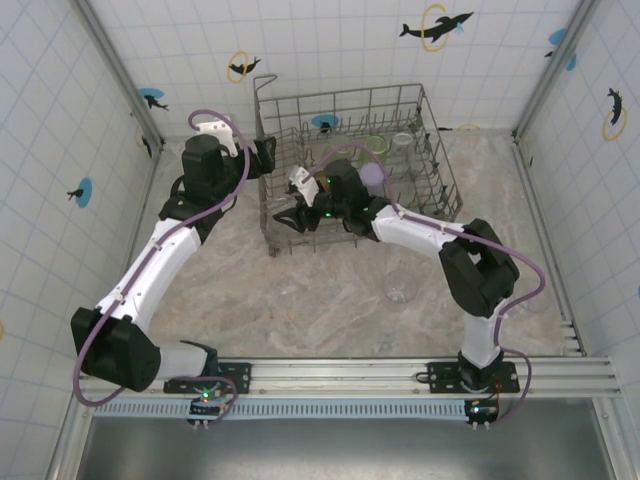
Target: Load the cups into the dish rack
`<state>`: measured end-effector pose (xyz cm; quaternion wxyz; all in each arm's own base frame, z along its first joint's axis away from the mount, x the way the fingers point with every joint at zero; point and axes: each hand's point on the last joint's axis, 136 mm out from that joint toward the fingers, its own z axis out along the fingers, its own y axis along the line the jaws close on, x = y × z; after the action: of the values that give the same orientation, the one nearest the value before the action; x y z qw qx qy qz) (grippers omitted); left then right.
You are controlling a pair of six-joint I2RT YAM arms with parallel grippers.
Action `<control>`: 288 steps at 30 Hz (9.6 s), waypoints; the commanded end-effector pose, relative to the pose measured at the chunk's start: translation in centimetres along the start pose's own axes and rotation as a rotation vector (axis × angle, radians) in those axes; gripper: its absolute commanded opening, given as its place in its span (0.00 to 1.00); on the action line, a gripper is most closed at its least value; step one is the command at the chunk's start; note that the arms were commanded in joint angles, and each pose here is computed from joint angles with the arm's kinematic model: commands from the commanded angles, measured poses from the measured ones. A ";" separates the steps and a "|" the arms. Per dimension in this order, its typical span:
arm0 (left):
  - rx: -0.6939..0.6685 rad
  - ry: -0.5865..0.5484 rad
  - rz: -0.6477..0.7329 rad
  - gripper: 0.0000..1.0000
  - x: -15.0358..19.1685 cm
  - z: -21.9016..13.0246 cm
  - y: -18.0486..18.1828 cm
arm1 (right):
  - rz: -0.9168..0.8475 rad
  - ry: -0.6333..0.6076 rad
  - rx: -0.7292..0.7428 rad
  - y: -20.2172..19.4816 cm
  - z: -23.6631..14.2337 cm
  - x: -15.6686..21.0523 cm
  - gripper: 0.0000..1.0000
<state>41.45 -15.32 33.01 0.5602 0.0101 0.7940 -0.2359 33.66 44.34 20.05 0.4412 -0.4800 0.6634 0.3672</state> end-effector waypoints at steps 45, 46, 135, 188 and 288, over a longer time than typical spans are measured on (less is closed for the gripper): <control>-0.014 0.006 0.028 0.97 0.5 0.0 0.9 | -0.086 0.202 0.027 -0.7 3.6 5.6 0.85; -0.012 0.007 0.028 0.97 0.5 0.1 0.9 | -0.087 0.192 0.029 -0.6 3.3 5.4 0.87; -0.128 0.219 0.027 0.00 5.6 9.0 6.3 | 0.713 0.303 0.901 -1.2 -29.0 9.1 1.00; -0.151 0.195 -0.220 0.00 5.4 12.9 7.6 | 0.985 0.538 0.802 3.9 -27.7 23.2 0.70; 0.706 0.277 -0.176 0.98 -2.6 7.3 -6.8 | 0.634 -0.429 -0.084 -14.3 -16.8 -11.8 0.00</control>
<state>47.76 -23.05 34.28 0.3904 0.1438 0.7615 -0.4969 46.25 27.24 32.48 0.3957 -0.1324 0.7122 0.5646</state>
